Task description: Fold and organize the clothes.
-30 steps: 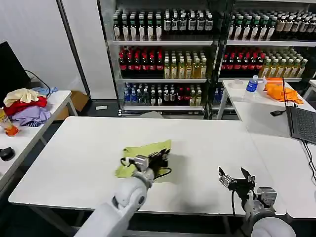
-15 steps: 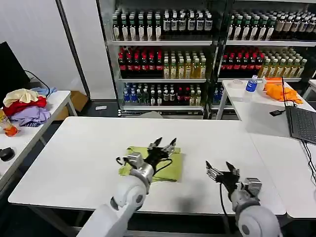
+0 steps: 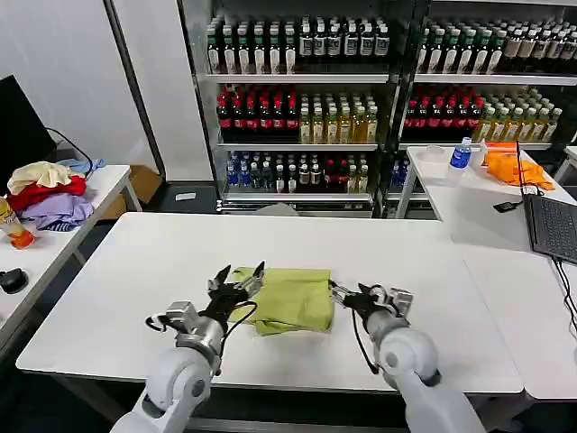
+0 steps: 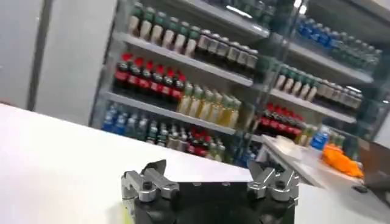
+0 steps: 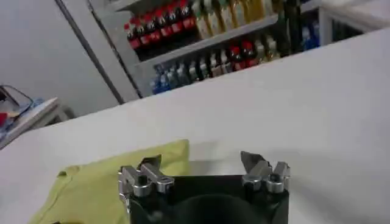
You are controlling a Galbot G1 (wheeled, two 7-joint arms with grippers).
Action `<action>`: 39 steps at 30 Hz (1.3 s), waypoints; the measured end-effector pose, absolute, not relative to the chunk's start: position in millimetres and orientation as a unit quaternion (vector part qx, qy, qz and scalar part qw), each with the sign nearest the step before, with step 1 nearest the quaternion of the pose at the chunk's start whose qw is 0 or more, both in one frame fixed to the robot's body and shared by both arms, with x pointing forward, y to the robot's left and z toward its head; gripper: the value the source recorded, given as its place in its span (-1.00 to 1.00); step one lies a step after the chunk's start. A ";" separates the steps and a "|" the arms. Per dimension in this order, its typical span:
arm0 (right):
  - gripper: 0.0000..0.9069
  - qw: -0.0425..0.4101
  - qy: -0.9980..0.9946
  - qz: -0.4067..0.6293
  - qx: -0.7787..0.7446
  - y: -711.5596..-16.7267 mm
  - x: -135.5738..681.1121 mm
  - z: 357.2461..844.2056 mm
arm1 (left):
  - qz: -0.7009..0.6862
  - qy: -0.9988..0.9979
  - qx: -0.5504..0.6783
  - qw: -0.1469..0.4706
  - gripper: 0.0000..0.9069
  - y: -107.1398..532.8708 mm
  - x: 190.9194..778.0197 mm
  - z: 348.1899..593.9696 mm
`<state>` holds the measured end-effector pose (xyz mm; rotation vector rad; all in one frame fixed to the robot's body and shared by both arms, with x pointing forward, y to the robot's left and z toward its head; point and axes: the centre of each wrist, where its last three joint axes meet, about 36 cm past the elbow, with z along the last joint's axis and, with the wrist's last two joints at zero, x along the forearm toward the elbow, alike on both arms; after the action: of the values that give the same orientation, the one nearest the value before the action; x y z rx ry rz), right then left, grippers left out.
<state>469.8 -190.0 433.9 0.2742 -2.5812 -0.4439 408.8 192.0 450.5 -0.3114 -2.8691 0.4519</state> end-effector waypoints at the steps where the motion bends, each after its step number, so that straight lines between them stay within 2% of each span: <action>1: 0.33 0.256 -0.946 -0.167 0.103 -185.6 475.2 431.8 | 0.154 -0.977 -0.102 0.109 1.00 195.0 407.2 450.9; 2: -0.24 0.261 -0.944 -0.170 0.104 -181.7 479.6 429.8 | 0.155 -0.977 -0.098 0.109 1.00 197.4 405.4 450.6; 3: -1.00 0.266 -0.942 -0.174 0.104 -178.1 483.4 427.3 | 0.156 -0.977 -0.095 0.109 1.00 199.9 403.6 450.5; 10: -1.00 0.290 -0.932 -0.186 0.110 -164.7 498.0 417.6 | 0.156 -0.978 -0.078 0.112 1.00 211.6 394.6 447.5; 20: -1.00 0.297 -0.929 -0.193 0.108 -163.3 505.5 413.9 | 0.157 -0.978 -0.072 0.114 1.00 214.5 391.8 445.3; 39: -1.00 0.276 -0.948 -0.138 0.078 -214.6 530.4 420.0 | 0.159 -0.977 -0.074 0.121 1.00 213.3 390.5 440.4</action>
<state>530.4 -214.6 420.0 0.2086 -2.5460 -0.3709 390.5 213.3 440.4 -0.2174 -2.8534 0.4655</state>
